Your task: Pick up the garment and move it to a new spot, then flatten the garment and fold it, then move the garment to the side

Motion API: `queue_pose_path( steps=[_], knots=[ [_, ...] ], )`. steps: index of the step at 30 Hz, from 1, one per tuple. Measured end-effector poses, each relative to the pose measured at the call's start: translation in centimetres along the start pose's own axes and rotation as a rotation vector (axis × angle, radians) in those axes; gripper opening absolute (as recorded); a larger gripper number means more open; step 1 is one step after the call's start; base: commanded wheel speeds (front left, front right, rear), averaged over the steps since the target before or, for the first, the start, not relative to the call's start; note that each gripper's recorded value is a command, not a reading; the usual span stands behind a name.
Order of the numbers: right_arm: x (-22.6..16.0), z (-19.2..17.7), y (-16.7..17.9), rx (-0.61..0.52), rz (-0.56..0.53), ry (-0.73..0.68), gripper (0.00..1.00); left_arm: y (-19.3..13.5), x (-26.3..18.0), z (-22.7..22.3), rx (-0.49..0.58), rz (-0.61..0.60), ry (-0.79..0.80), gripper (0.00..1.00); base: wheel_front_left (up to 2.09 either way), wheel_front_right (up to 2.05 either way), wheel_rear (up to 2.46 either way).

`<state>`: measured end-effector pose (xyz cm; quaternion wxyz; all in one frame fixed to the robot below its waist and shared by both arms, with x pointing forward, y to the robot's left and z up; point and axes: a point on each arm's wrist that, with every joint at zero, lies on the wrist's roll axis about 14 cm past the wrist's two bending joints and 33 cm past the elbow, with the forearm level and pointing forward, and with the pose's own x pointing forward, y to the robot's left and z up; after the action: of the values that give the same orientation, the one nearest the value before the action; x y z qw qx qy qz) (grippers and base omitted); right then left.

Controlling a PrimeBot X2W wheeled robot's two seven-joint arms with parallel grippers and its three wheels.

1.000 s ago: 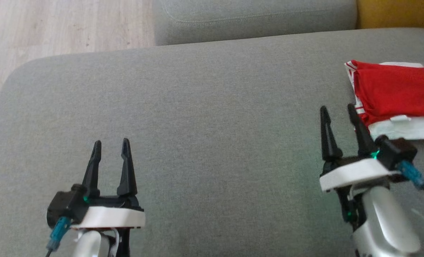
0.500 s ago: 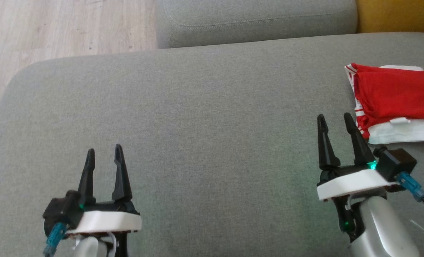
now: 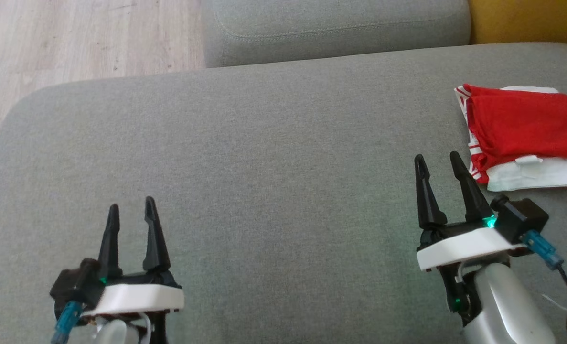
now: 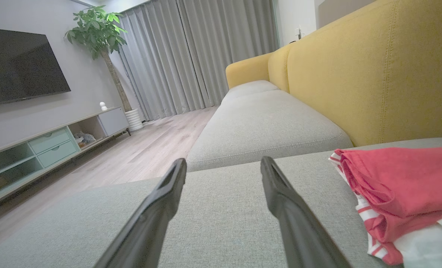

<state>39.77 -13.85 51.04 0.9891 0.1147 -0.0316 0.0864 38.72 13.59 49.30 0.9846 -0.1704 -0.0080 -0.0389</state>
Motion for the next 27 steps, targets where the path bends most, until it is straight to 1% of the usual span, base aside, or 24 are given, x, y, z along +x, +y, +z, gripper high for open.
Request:
queue_pose_path(
  steps=[8,9,10,13,15,27],
  knots=[
    [-0.1,0.0,0.3,0.000,0.009,-0.001,1.00,0.1,0.0,0.2,-0.004,0.005,-0.006,1.00,0.00,0.00,0.00],
    [-0.1,0.0,0.4,0.000,0.010,-0.001,0.00,0.2,0.0,0.3,-0.004,0.007,-0.008,0.00,0.00,0.00,0.00],
    [-0.2,-0.2,0.3,0.001,0.008,0.006,0.00,0.2,0.0,0.1,-0.004,0.008,-0.002,0.00,0.00,0.00,0.00],
    [-2.0,-3.5,-0.4,0.015,-0.024,0.107,0.00,1.3,-1.3,-2.6,-0.001,0.042,0.082,0.00,0.00,0.00,0.00],
    [-3.0,-4.6,-0.7,0.038,-0.041,0.143,0.00,1.7,-2.0,-3.5,-0.017,0.059,0.116,0.00,0.00,0.00,0.00],
    [-2.8,-4.3,-1.2,0.165,-0.084,0.135,0.00,2.2,-2.0,-3.6,-0.132,0.091,0.136,0.00,0.00,0.00,0.00]
  ],
)
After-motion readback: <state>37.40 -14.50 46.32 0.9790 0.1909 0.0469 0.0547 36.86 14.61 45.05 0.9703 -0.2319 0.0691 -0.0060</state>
